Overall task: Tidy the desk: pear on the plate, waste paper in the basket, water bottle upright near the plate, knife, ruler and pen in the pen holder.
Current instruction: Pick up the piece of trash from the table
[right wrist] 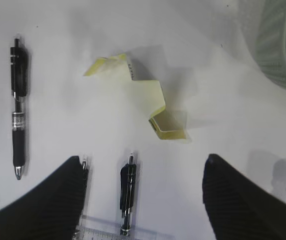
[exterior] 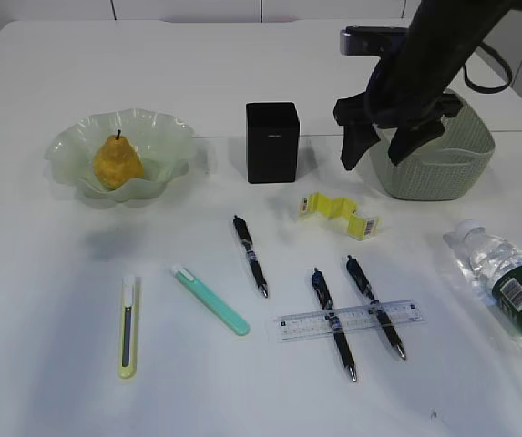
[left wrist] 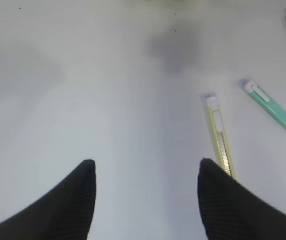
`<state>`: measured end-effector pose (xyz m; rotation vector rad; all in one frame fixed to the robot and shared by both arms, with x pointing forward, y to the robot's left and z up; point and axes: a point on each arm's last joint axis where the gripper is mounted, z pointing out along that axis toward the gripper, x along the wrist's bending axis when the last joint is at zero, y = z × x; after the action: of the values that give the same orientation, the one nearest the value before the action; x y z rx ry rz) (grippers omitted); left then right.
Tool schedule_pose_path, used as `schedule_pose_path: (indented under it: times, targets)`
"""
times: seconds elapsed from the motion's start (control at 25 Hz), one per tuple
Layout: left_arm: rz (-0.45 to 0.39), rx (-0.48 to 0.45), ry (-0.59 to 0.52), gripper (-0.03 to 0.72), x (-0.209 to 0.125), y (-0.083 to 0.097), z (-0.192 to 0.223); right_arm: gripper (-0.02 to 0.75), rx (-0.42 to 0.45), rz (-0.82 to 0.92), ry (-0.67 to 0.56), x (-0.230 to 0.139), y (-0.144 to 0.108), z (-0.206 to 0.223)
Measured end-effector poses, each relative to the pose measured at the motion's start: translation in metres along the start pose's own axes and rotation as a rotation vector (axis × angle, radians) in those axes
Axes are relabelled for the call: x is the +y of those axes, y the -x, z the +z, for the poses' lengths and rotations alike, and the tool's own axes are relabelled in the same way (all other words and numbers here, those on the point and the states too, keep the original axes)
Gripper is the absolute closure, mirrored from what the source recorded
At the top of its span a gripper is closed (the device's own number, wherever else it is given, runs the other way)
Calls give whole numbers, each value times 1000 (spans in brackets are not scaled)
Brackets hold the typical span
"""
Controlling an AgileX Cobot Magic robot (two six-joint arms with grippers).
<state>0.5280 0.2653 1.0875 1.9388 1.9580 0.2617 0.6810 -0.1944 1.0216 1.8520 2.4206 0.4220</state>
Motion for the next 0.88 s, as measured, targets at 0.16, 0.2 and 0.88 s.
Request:
schedule_pose_path:
  times: [0.16,0.2,0.88]
  targets:
    - [2,0,-2,234,0,0,0,194,1,3,-22,6,3,19]
    - [2,0,-2,234,0,0,0,194,1,4,-29,7,4,25]
    - [4,0,-4,258,0,0,0,195,3,13,-57,17,10,73]
